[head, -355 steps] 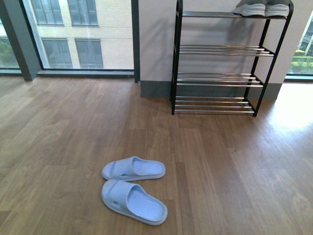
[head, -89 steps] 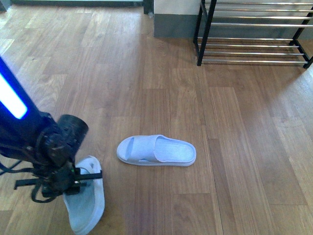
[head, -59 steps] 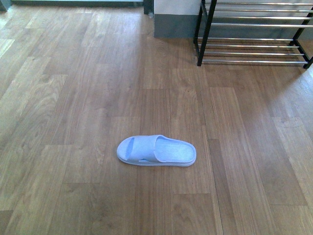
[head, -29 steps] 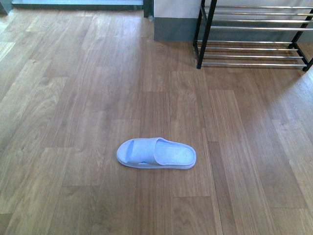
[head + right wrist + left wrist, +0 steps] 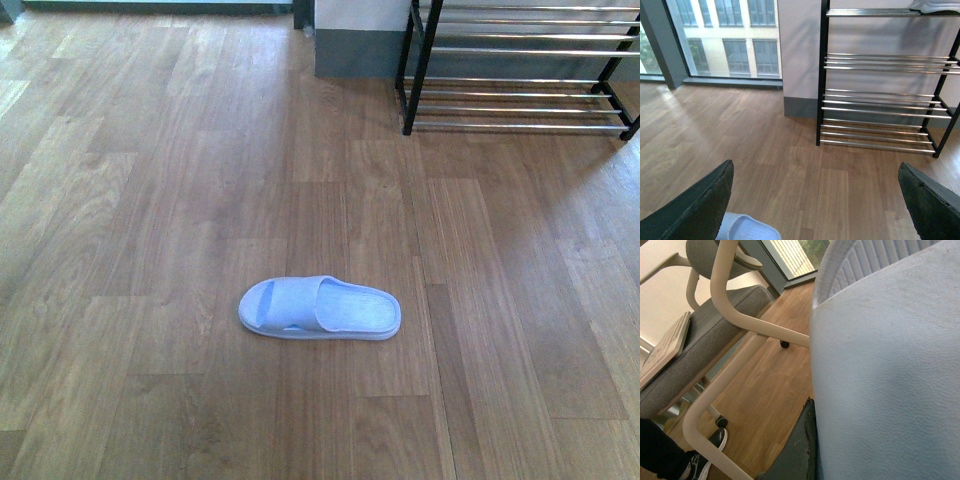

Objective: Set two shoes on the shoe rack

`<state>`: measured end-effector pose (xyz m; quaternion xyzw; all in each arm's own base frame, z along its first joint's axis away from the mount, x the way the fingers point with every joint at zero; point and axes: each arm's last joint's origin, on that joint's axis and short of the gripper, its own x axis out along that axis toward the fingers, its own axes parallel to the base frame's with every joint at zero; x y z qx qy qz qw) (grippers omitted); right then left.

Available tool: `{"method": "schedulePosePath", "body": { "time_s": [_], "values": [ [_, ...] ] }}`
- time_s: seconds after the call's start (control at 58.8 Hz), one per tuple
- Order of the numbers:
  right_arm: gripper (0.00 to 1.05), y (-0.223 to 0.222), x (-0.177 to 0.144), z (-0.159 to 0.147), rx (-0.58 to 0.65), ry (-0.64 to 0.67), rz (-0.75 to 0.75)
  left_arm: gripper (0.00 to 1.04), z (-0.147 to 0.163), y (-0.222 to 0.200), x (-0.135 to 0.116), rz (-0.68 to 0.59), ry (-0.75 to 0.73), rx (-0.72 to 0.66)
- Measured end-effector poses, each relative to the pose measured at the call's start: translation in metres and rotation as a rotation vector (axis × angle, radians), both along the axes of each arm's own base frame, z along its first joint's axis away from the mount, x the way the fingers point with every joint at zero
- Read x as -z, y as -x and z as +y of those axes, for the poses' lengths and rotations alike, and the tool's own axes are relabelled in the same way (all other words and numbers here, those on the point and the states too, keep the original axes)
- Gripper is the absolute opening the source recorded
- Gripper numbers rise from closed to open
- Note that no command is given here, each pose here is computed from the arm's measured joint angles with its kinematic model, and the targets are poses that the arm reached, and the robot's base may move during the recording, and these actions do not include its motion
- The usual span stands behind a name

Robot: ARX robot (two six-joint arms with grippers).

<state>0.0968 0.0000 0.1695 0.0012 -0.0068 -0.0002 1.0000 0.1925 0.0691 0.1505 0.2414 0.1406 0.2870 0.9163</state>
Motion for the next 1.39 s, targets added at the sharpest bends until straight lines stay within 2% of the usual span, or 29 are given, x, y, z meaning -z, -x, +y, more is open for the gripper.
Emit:
{"method": "schedulePosePath", "body": {
  "time_s": [0.527, 0.612, 0.697, 0.799, 0.901, 0.986, 1.105, 1.173, 1.275, 1.394],
  "values": [
    [0.95, 0.0, 0.0, 0.0, -0.005, 0.0, 0.002, 0.02, 0.0, 0.0, 0.0, -0.002, -0.001, 0.0],
    [0.95, -0.002, 0.004, -0.002, -0.112, -0.084, 0.209, 0.02, 0.001, 0.001, 0.0, -0.001, -0.001, -0.009],
    [0.95, -0.012, -0.002, -0.012, -0.09, -0.111, 0.253, 0.02, 0.001, 0.001, 0.0, -0.001, -0.001, -0.008],
    [0.95, -0.034, -0.008, -0.026, 0.001, -0.053, 0.251, 0.02, 0.001, 0.001, 0.0, -0.001, -0.001, -0.008],
    [0.95, -0.067, -0.001, -0.033, 0.017, 0.04, 0.279, 0.02, 0.001, 0.001, 0.0, -0.001, -0.001, -0.007],
    [0.95, -0.108, 0.014, -0.034, -0.03, 0.147, 0.307, 0.02, 0.001, 0.001, 0.0, -0.001, -0.001, -0.007],
    [0.95, -0.155, 0.046, -0.032, -0.079, 0.214, 0.363, 0.02, 0.001, 0.001, 0.0, -0.001, -0.001, -0.007],
    [0.95, -0.179, 0.075, -0.03, -0.102, 0.241, 0.43, 0.02, 0.001, 0.001, 0.0, -0.001, -0.001, -0.007],
    [0.95, -0.206, 0.159, -0.019, -0.183, 0.261, 0.652, 0.02, 0.001, 0.001, 0.0, -0.001, -0.001, -0.007],
    [0.95, -0.21, 0.195, -0.011, -0.238, 0.259, 0.759, 0.02, 0.001, 0.001, 0.0, -0.001, -0.001, -0.007]
  ]
}}
